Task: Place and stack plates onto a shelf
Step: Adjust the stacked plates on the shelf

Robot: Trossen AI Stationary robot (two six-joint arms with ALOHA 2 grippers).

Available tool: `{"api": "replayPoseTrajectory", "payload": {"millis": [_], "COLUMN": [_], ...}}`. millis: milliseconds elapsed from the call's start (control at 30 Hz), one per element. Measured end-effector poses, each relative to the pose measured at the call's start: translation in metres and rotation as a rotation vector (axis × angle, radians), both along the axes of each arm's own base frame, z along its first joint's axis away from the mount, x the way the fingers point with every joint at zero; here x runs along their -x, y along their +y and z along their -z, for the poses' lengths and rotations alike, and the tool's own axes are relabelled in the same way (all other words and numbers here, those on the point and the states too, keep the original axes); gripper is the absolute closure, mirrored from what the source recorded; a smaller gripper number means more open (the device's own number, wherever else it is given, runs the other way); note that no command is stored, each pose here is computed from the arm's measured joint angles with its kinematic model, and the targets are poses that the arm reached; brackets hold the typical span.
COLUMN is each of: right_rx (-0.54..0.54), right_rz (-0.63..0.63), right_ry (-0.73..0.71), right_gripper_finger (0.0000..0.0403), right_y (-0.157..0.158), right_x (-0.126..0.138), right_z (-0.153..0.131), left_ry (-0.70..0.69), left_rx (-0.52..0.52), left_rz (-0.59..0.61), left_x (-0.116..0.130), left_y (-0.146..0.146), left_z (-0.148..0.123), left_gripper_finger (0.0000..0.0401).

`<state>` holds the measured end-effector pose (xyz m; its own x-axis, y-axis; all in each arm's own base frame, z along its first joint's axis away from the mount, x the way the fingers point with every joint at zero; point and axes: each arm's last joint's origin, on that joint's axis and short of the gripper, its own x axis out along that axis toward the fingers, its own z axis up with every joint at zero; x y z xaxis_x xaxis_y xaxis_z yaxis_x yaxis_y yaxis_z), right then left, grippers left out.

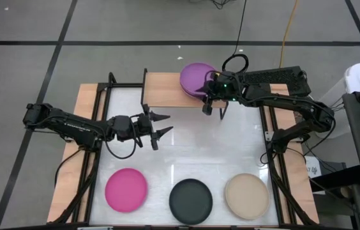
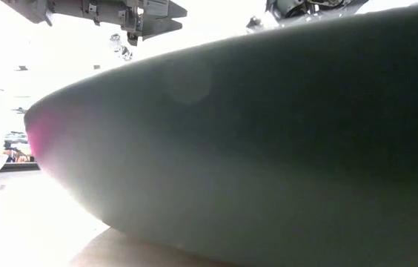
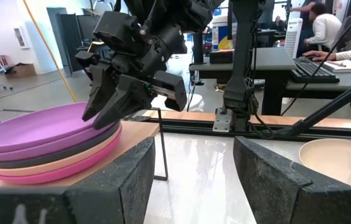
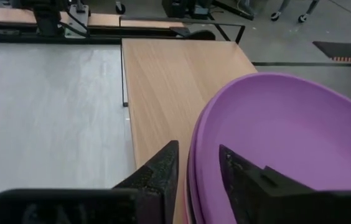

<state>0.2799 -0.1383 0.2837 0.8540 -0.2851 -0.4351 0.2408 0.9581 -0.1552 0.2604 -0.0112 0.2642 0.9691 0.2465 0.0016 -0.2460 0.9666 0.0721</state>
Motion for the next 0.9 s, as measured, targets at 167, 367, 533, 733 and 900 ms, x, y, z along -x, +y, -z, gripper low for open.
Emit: {"api": "replayPoseTrajectory", "payload": {"millis": [167, 367, 533, 733, 900], "right_rx": [-0.002, 0.003, 0.006, 0.009, 0.025], "right_rz": [0.002, 0.002, 0.0, -0.001, -0.003], "right_ry": [0.005, 0.02, 0.021, 0.02, 0.02], "right_gripper_finger": [0.0331, 0.038, 0.0396, 0.0401, 0.0402], "right_y": [-0.0001, -0.0001, -0.0001, -0.0001, 0.0005], "right_x": [0.0002, 0.0008, 0.0008, 0.0007, 0.0022], "right_z": [0.0006, 0.0017, 0.0016, 0.0015, -0.0006], "left_ry": [0.0, -0.001, -0.001, 0.0, 0.0], "left_rx": [0.001, 0.003, 0.003, 0.0, 0.0], "left_rz": [0.0, 0.0, 0.0, 0.0, 0.0], "left_x": [0.0, 0.0, 0.0, 0.0, 0.0], "left_y": [0.0, 0.0, 0.0, 0.0, 0.0], "left_z": [0.0, 0.0, 0.0, 0.0, 0.0], "left_gripper_finger": [0.0178, 0.0178, 0.0178, 0.0178, 0.0178]}}
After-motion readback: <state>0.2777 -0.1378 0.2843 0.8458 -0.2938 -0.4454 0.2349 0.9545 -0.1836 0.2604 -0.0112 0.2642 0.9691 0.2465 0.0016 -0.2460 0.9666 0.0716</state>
